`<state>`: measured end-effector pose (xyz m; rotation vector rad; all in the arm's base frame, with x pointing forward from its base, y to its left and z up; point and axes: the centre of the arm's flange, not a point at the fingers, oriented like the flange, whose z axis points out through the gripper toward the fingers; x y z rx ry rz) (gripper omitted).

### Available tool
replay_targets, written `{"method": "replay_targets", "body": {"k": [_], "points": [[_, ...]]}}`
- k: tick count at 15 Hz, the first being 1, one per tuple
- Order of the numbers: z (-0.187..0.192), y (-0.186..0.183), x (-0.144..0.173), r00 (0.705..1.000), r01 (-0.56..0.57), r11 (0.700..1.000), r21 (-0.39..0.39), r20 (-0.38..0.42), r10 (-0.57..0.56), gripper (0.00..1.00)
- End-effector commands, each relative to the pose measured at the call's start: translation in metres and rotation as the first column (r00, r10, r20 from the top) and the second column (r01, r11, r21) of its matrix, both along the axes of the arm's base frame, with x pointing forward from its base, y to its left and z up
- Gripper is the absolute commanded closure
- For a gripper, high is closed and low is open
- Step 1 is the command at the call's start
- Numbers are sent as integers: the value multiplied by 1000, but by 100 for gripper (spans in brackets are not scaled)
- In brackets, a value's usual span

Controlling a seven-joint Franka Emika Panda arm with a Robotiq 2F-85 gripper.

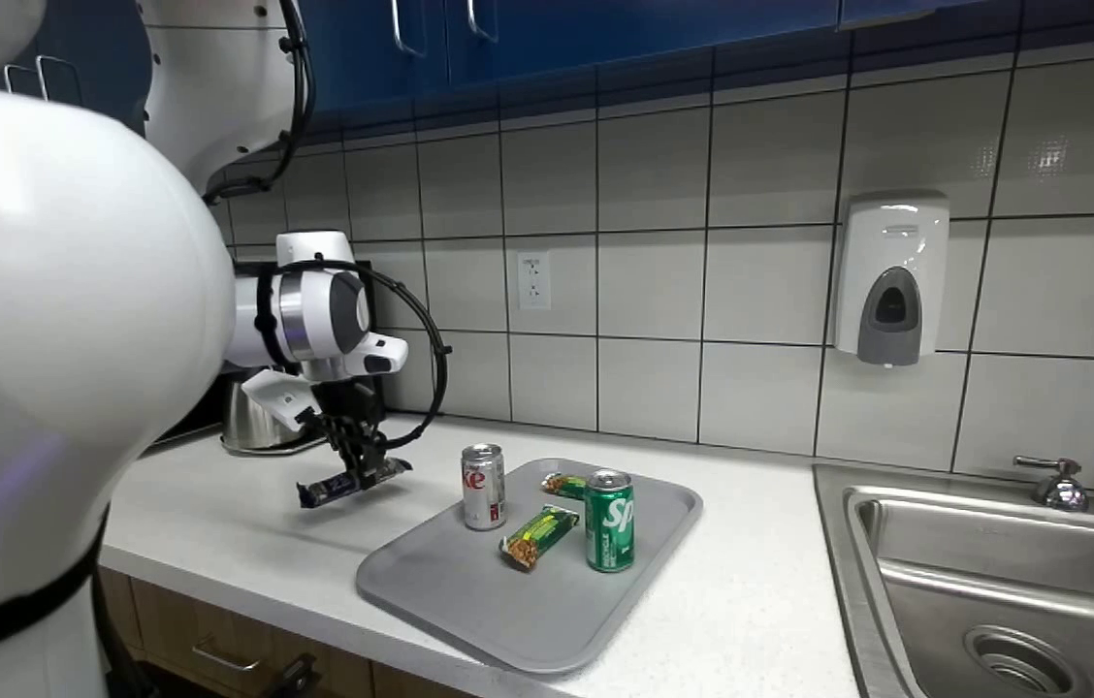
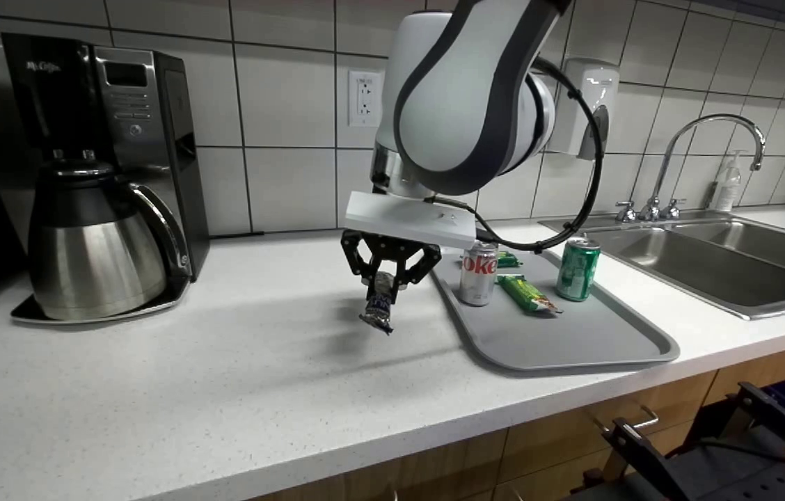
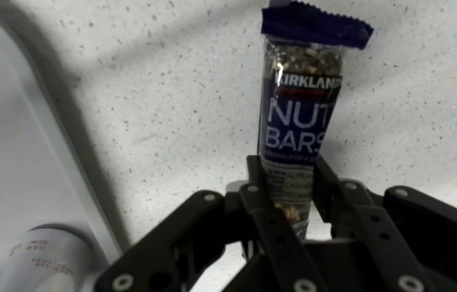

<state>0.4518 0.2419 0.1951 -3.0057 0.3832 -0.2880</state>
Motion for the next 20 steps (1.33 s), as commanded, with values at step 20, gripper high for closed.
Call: {"method": "replay_targets", "body": {"k": [20], "points": [[-25, 4, 15, 993, -78, 994, -72, -98, 71, 88]]}}
